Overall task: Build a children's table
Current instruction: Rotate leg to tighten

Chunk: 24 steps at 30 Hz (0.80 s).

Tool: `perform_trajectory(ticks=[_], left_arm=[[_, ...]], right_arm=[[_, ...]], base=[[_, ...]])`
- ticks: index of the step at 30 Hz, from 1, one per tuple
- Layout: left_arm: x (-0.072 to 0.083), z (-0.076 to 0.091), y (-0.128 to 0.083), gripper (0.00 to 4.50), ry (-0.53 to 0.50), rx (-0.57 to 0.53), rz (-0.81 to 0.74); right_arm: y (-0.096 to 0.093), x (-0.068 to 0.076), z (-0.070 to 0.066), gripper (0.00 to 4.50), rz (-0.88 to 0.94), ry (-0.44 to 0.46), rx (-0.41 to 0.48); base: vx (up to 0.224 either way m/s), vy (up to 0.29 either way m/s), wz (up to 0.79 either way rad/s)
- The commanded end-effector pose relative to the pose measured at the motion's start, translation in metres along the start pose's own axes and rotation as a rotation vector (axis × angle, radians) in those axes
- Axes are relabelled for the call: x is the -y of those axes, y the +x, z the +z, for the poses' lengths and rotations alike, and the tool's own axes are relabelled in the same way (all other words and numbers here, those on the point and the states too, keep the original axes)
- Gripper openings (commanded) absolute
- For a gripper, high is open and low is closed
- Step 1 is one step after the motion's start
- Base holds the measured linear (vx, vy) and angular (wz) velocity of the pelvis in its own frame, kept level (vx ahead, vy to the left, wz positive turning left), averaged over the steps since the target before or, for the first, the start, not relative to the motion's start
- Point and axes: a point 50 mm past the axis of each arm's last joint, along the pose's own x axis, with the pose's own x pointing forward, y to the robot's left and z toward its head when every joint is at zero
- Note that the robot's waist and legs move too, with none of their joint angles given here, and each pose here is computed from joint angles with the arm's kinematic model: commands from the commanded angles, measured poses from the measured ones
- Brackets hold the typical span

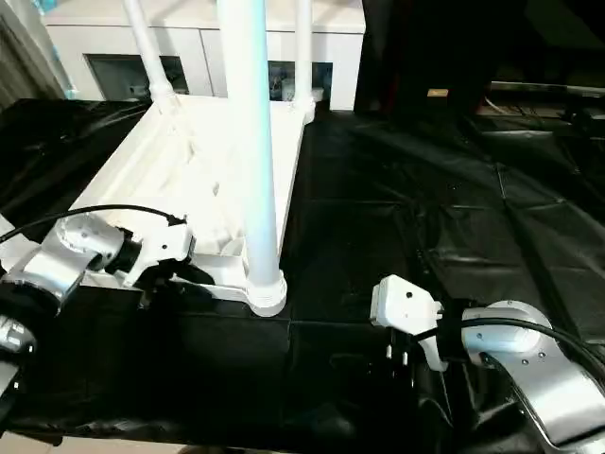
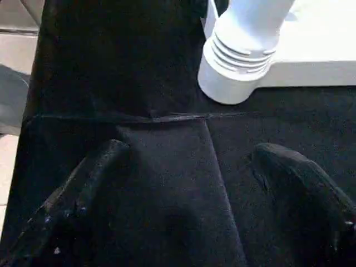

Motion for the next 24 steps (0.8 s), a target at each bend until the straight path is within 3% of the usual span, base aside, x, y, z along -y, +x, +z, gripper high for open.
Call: perform_trajectory(ticks=[1,7,10,14,19,24], left_arm=[[-0.001,0.000,-0.002,0.76,0.009,-0.015,-0.006],[0.006,0.006,0.004,0.09,-0.071,0.100,-0.072],[0.022,0.003,0.019,0.09,-0.081,0.097,-0.137],[0.032,0.007,0.035,0.09,-0.087,0.149,-0.124],[0.039,0.017,0.055,0.09,-0.088,0.187,-0.055],[0.041,0.028,0.064,0.09,-0.105,0.230,-0.005]], right_arm=[[-0.005,0.002,0.006,3.89,-0.014,-0.030,0.008],[-0.003,0.008,0.007,3.89,-0.066,0.002,0.043],[-0.001,0.013,0.008,3.89,-0.113,0.015,0.069],[-0.001,0.017,0.010,3.89,-0.159,0.016,0.086],[-0.001,0.026,0.009,3.89,-0.232,0.048,0.085],[0.009,0.023,0.010,3.89,-0.196,0.051,0.097]], base=[[0.000,0.000,0.00],[0.000,0.000,0.00],[0.000,0.000,0.00],[0.000,0.000,0.00],[0.000,0.000,0.00],[0.000,0.000,0.00]])
